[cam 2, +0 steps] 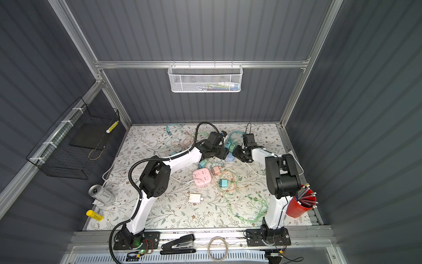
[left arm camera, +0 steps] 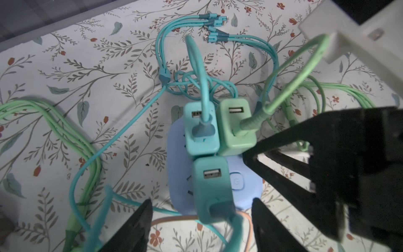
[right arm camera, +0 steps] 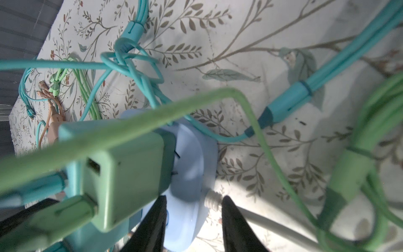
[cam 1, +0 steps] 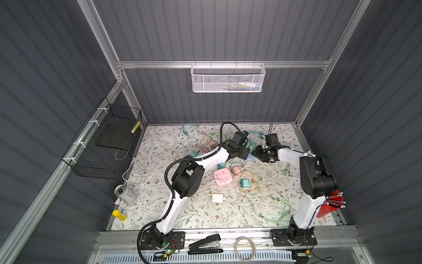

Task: Pull the plug off the socket
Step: 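Move the left gripper over the teal adapter nearest the robot on the blue strip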

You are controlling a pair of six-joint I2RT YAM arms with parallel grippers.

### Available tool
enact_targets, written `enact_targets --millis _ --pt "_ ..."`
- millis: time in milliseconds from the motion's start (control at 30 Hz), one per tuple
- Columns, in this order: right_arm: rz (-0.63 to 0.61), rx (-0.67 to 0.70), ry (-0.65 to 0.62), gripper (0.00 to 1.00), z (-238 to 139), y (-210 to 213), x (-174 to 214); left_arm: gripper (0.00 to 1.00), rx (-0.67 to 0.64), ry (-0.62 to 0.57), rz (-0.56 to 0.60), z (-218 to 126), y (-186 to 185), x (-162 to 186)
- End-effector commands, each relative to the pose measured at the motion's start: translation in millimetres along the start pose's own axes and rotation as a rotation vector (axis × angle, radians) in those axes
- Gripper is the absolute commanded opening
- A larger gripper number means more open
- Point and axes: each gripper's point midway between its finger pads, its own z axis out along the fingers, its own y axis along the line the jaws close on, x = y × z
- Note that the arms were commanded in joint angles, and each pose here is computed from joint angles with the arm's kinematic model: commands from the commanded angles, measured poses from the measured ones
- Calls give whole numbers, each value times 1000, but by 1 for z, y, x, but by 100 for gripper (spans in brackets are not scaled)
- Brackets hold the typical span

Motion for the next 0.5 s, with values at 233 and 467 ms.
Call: enact_targets --millis 233,467 --pt "-10 38 -6 47 6 -11 -4 62 -9 35 12 16 2 7" --pt "-9 36 -1 48 7 -13 -3 51 20 50 23 25 -6 5"
